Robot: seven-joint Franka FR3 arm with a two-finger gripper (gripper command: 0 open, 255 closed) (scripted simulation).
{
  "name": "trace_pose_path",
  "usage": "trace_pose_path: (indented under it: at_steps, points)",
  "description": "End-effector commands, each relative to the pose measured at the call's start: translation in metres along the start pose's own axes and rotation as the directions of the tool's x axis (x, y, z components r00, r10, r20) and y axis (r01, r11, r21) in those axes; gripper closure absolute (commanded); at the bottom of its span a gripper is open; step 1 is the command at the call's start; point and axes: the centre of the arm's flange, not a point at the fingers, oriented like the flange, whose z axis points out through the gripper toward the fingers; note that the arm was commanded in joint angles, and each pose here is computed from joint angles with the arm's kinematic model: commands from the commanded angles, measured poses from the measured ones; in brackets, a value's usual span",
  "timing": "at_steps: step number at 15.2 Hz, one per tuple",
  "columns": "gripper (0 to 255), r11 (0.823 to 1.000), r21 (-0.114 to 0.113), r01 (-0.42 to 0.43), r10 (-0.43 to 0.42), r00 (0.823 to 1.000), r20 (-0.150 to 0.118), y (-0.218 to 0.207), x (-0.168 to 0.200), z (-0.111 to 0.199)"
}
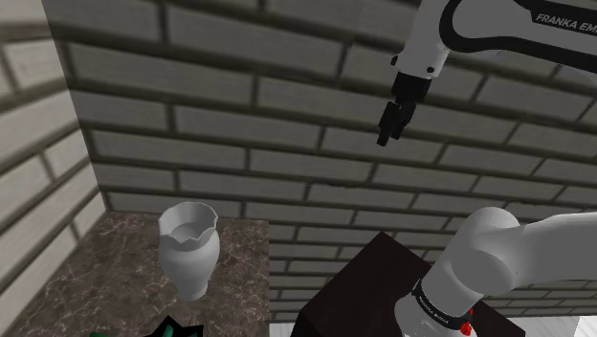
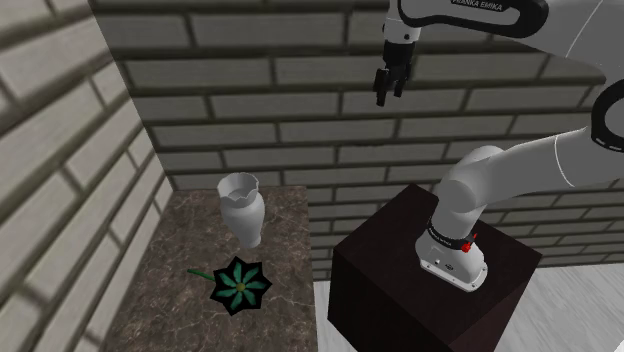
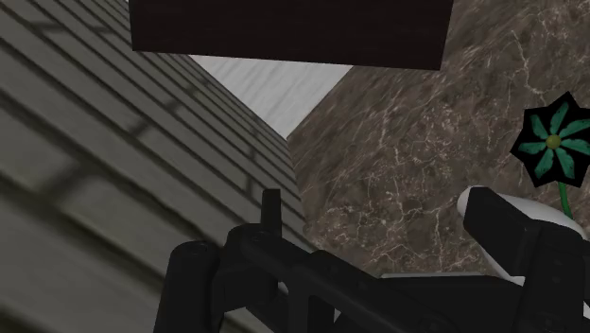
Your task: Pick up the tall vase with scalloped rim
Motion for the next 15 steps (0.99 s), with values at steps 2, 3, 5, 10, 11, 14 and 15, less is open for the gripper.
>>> trace_pose_path:
  at_steps: [2, 3, 5, 10, 11, 14, 15]
  points:
    - [0, 1.000, 0.006, -0.002, 0.002, 1.000, -0.005, -0.008, 0.005, 0.008]
    - [0, 1.000, 0.012, -0.004, 0.004, 1.000, -0.010, -0.016, 0.010, 0.016]
    - [0, 1.000, 0.025, -0.008, 0.009, 1.000, -0.021, -0.032, 0.020, 0.031]
    - [0, 0.998, 0.056, -0.018, 0.020, 0.999, -0.046, -0.073, 0.046, 0.068]
    - [0, 0.998, 0.063, -0.020, 0.023, 0.998, -0.051, -0.082, 0.051, 0.075]
    - [0, 0.996, 0.082, -0.025, 0.030, 0.997, -0.066, -0.107, 0.067, 0.096]
    - [0, 0.996, 0.088, -0.027, 0.033, 0.997, -0.071, -0.115, 0.073, 0.103]
